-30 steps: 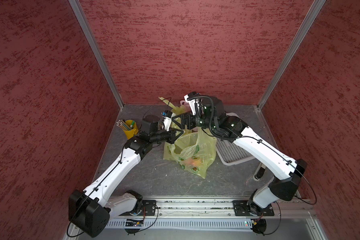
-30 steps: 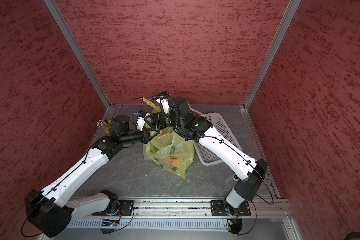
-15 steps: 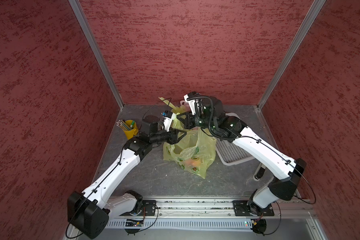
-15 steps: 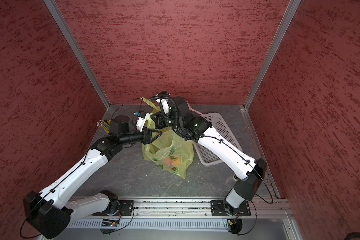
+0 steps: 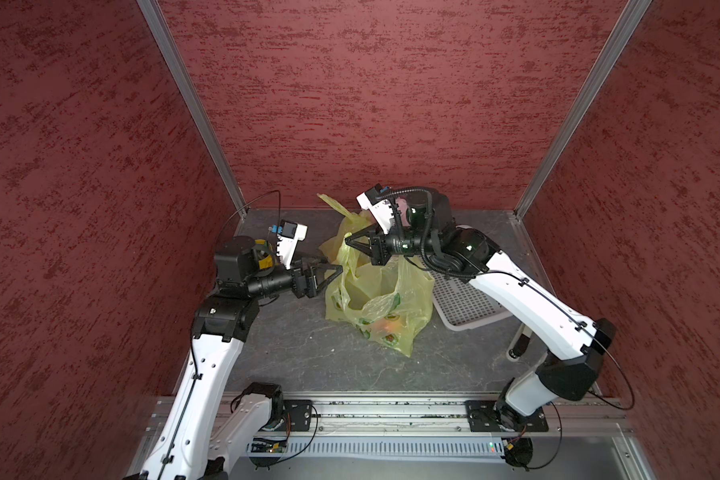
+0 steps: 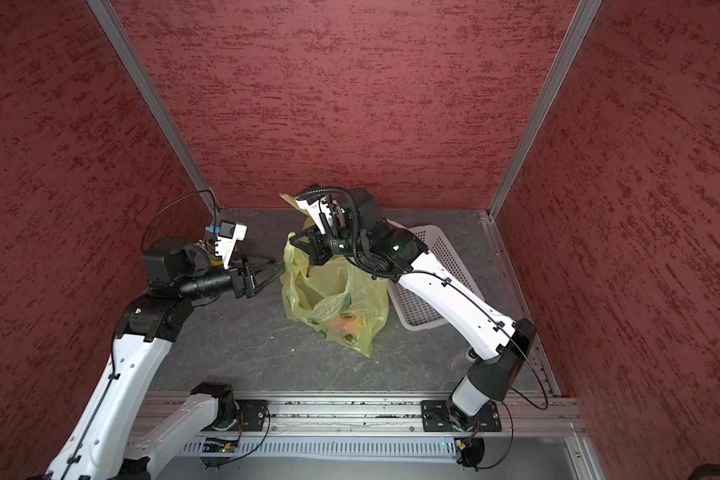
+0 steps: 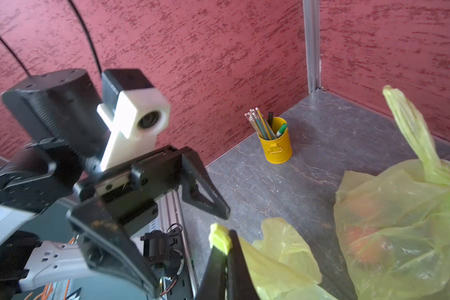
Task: Place the peach into a plastic bag & tie a knot
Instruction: Adjust the plastic bag at the center of the board, then cross the plastic bag at the center of the board.
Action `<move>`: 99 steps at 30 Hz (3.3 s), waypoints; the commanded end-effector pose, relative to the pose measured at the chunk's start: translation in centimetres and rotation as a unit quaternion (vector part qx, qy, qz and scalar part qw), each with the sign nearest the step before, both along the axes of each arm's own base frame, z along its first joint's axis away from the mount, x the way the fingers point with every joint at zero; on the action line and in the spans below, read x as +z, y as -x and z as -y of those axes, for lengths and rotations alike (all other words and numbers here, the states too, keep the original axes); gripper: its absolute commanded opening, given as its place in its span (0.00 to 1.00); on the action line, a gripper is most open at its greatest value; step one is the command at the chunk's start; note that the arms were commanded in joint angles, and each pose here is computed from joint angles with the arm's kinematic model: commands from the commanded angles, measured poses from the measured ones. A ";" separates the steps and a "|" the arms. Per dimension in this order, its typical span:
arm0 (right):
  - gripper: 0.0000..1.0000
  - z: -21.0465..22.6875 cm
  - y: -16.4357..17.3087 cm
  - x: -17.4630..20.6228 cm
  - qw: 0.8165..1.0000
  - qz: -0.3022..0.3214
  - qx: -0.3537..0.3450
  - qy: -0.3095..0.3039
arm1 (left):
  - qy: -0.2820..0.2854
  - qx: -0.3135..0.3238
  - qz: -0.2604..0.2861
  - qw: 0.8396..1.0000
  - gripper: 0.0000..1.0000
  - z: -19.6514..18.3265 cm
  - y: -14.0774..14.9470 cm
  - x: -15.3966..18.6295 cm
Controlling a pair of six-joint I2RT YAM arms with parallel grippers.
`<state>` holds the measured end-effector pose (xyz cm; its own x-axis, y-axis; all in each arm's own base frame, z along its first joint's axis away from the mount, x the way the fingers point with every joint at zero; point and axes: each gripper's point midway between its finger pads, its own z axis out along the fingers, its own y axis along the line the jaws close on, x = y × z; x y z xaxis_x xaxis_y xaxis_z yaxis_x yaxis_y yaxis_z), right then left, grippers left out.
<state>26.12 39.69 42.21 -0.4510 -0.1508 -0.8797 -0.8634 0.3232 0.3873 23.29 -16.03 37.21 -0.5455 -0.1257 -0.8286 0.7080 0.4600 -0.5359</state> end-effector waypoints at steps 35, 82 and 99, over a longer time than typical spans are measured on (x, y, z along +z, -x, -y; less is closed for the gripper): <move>0.00 1.0 0.4 2.3 0.998 0.022 0.051 -0.015 | 0.078 -0.252 -0.045 0.964 0.42 4.8 2.1 -0.6; 0.53 11.1 -11.1 -4.8 0.930 -0.019 -0.337 0.143 | 0.074 -0.213 -0.054 0.973 0.00 4.7 -0.1 -1.4; 0.00 9.8 -6.0 4.3 0.967 0.122 -0.219 -0.043 | 0.030 -0.094 -0.076 0.992 0.00 4.0 -4.8 -2.7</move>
